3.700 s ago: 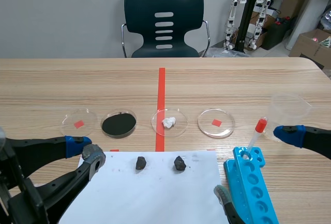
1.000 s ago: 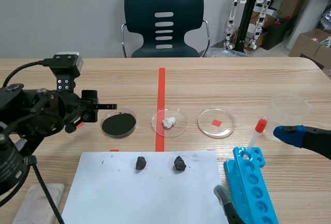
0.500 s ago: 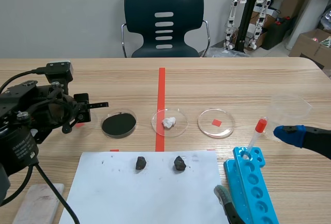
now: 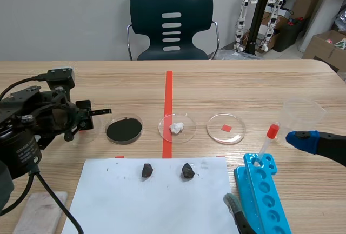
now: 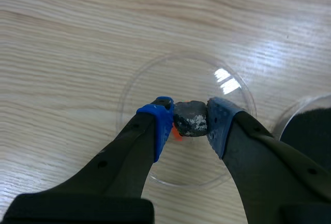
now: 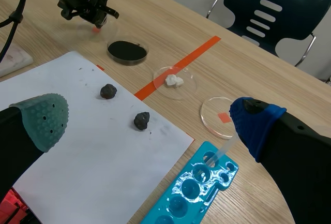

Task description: Put the mineral in the empty petri dish

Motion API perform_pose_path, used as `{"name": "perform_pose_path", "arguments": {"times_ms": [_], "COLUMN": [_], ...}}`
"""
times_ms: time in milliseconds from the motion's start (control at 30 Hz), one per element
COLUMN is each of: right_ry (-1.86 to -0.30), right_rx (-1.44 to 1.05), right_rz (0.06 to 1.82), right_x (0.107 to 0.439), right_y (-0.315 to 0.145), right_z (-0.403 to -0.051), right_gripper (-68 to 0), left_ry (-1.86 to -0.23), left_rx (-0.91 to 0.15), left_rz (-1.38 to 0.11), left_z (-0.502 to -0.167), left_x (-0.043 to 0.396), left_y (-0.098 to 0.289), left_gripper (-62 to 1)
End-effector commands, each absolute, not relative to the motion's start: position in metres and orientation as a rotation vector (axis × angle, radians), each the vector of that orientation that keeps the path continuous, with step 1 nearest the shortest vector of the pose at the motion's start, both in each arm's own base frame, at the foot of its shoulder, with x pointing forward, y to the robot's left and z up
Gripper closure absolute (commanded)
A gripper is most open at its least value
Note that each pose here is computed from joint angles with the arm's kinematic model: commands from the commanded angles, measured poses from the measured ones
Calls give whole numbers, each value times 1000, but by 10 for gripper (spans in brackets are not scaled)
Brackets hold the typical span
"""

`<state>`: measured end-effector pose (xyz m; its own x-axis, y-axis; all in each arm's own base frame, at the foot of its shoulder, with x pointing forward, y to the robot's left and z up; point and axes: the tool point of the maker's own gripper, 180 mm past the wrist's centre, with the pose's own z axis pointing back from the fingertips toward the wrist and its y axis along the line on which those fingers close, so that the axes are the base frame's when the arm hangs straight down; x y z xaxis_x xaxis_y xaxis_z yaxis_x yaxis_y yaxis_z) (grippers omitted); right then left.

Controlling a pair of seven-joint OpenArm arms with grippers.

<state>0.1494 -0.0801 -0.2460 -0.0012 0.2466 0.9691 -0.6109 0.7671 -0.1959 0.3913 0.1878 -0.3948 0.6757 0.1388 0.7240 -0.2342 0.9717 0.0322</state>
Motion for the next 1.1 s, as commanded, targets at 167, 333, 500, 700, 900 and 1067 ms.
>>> {"name": "perform_pose_path", "arguments": {"times_ms": [167,333,500,700,900,1067], "right_ry": [-1466,-1466,-1466,-1465,-1465,-1465], "right_rx": [322,322,322,322,322,322], "right_rz": [685,685,685,685,685,685], "right_x": [154,154,154,154,154,154], "right_y": [-79,-79,-79,-79,-79,-79], "right_z": [-234,-234,-234,-234,-234,-234], "right_gripper": [-679,-679,-679,-679,-679,-679], "left_ry": [-841,-825,-814,-808,-802,-817], "left_rx": [130,133,135,136,135,138], "left_rz": [218,220,222,222,222,221], "left_z": [-383,-388,-391,-393,-393,-391], "left_x": [402,401,401,401,400,402], "left_y": [190,191,192,192,192,193], "left_gripper": [-113,-113,-113,-122,-222,-364]}}
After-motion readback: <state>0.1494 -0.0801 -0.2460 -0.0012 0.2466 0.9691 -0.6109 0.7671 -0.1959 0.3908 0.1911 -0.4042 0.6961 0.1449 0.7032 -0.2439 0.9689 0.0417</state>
